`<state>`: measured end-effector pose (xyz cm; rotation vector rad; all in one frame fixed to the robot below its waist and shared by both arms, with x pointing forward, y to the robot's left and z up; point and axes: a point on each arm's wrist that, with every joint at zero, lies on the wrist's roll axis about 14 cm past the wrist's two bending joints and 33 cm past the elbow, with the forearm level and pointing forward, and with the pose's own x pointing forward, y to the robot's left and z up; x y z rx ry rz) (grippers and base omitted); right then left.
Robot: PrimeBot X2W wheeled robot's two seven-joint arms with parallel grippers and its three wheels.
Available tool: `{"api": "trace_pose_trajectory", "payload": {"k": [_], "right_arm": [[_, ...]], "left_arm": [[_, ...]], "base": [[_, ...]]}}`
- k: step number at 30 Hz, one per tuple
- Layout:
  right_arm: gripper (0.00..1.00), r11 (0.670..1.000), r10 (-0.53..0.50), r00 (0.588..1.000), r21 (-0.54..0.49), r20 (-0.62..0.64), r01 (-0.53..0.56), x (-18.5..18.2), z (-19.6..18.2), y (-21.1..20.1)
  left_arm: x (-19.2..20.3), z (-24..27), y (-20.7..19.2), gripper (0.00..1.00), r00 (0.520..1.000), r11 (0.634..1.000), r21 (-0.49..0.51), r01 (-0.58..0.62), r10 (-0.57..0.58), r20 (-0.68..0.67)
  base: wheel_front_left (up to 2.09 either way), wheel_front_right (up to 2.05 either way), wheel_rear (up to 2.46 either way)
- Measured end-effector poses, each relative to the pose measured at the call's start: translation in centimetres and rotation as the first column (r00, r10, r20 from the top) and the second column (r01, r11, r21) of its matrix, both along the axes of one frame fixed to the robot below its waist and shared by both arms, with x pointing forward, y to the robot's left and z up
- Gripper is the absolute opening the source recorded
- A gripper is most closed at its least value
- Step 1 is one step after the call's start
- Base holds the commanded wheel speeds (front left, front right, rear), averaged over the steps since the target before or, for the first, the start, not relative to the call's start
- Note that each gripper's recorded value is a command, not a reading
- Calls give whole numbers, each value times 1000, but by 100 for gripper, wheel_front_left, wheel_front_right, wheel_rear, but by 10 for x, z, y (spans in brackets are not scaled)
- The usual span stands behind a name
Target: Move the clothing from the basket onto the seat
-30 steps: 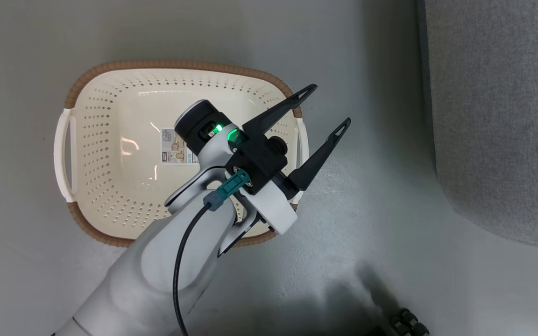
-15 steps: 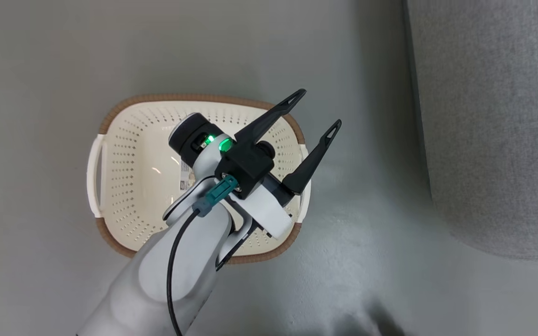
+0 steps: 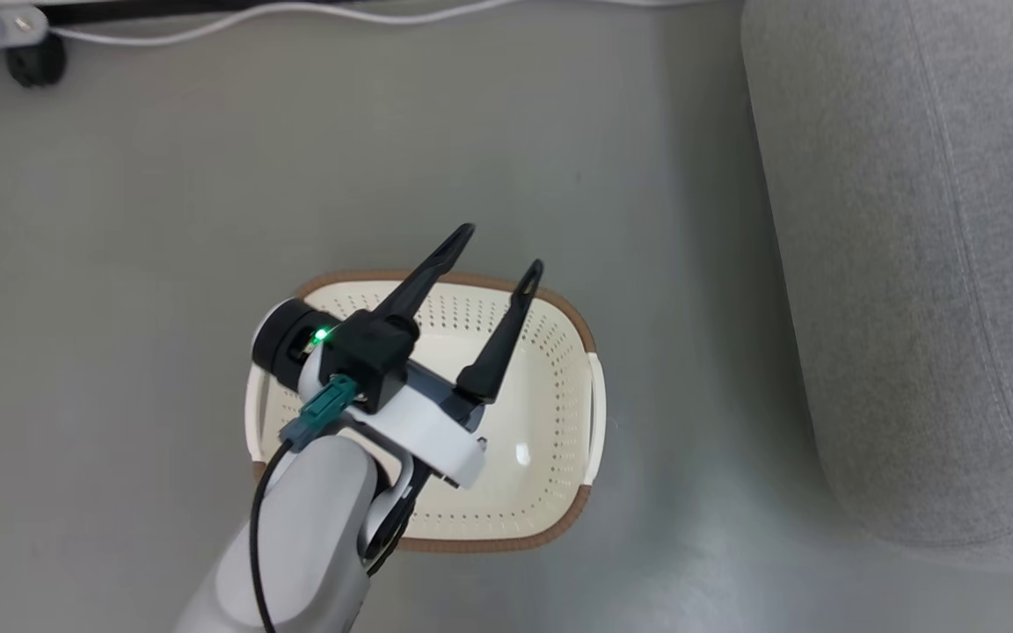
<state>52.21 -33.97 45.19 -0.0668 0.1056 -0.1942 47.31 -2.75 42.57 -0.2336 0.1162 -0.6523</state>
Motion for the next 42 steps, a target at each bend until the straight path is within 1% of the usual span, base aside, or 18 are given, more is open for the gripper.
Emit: {"api": "trace_pose_trajectory", "payload": {"k": [6, 11, 18, 24, 28, 31, 37, 42], "right_arm": [[100, 990, 122, 990, 56, 65, -126, -2, 19, 55], [100, 975, 191, 975, 96, 117, -203, -8, 37, 91], [100, 941, 291, 942, 127, 169, -314, -27, 54, 142], [100, 910, 364, 913, 141, 184, -391, -50, 58, 178], [100, 896, 381, 906, 170, 184, -411, -65, 54, 193], [100, 890, 385, 907, 192, 169, -413, -80, 45, 200], [100, 890, 376, 915, 217, 143, -400, -104, 34, 203], [100, 906, 346, 928, 207, 138, -368, -113, 33, 192]], "left_arm": [[-6, 17, 42, 100, 991, 991, 17, -131, 130, 15], [-17, 28, 86, 100, 964, 964, 34, -265, 264, 27], [-39, 38, 148, 100, 893, 891, 59, -450, 448, 41], [-62, 41, 193, 100, 816, 812, 87, -578, 575, 55], [-72, 43, 208, 100, 782, 776, 102, -623, 619, 69], [-80, 44, 214, 100, 765, 758, 103, -644, 640, 74], [-98, 39, 216, 100, 759, 752, 105, -651, 649, 55], [-108, 38, 215, 100, 761, 754, 101, -649, 648, 45]], "base": [[0, 0, 0], [0, 0, 0], [0, 0, 0], [0, 0, 0], [0, 0, 0], [0, 0, 0], [0, 0, 0], [0, 0, 0]]}}
